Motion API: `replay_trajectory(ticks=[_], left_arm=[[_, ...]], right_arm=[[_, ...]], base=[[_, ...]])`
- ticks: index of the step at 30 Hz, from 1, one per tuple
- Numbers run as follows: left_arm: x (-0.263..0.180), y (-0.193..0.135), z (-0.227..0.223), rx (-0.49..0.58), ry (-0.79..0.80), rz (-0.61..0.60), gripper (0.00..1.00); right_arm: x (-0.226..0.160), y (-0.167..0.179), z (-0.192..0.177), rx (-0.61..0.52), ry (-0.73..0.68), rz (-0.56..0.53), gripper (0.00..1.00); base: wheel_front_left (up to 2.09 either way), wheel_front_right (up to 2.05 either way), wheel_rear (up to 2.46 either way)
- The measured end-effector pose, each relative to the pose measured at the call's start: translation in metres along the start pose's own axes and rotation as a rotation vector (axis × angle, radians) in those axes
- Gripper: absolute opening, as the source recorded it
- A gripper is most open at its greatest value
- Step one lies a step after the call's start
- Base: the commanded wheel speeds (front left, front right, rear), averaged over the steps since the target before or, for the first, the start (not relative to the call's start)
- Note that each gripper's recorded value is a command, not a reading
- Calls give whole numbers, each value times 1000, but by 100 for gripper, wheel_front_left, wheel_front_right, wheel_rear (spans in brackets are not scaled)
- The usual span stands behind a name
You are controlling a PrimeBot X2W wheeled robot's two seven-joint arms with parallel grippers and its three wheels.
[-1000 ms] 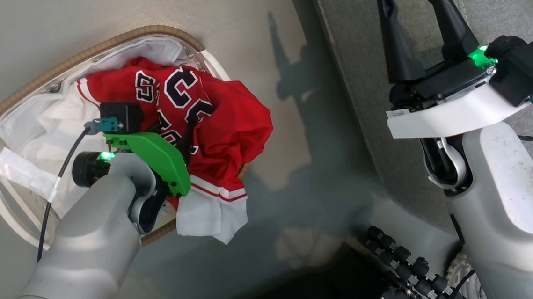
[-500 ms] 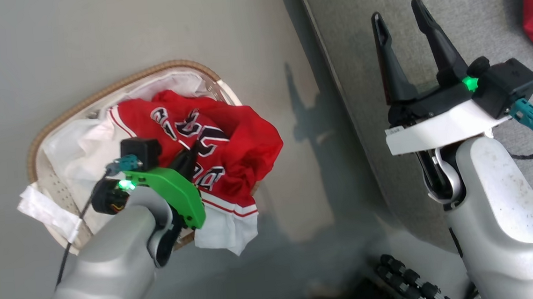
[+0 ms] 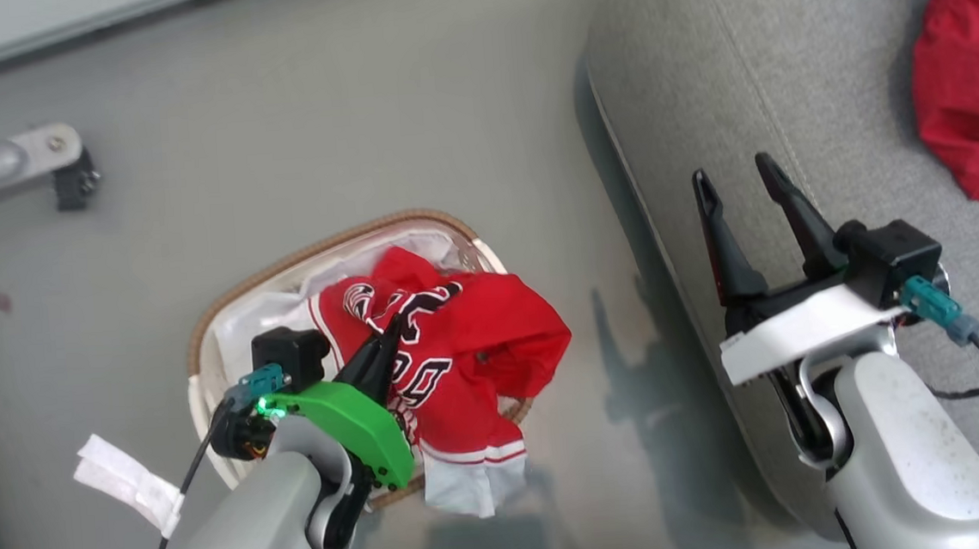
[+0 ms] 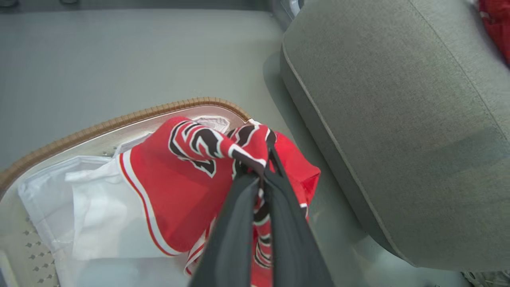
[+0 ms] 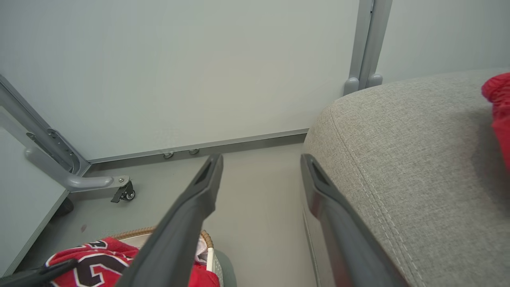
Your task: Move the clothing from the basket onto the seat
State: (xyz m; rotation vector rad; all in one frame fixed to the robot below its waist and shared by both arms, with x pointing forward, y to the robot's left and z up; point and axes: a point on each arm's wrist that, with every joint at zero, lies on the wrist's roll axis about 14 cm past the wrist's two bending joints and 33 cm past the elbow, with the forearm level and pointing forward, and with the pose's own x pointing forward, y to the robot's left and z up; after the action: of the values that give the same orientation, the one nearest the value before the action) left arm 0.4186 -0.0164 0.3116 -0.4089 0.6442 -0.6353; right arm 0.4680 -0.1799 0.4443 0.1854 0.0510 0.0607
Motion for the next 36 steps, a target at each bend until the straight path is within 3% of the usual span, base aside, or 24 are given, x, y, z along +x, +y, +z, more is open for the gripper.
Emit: replay_trajectory(ticks=[13, 26, 29, 36], left_arm=[[-65, -43, 103, 148, -372, 7, 0], [-139, -89, 201, 310, -724, -10, 0], [-148, -94, 213, 329, -765, -13, 0], [-151, -96, 212, 332, -770, -10, 0]], right_arm=[[-38, 24, 26, 28, -45, 37, 100], [-74, 52, 14, 29, 4, 104, 100], [-78, 62, 3, 15, 38, 138, 100], [-80, 123, -15, -52, 94, 340, 100]], base=[[0, 0, 0], [0, 0, 0], [0, 0, 0], [0, 0, 0]])
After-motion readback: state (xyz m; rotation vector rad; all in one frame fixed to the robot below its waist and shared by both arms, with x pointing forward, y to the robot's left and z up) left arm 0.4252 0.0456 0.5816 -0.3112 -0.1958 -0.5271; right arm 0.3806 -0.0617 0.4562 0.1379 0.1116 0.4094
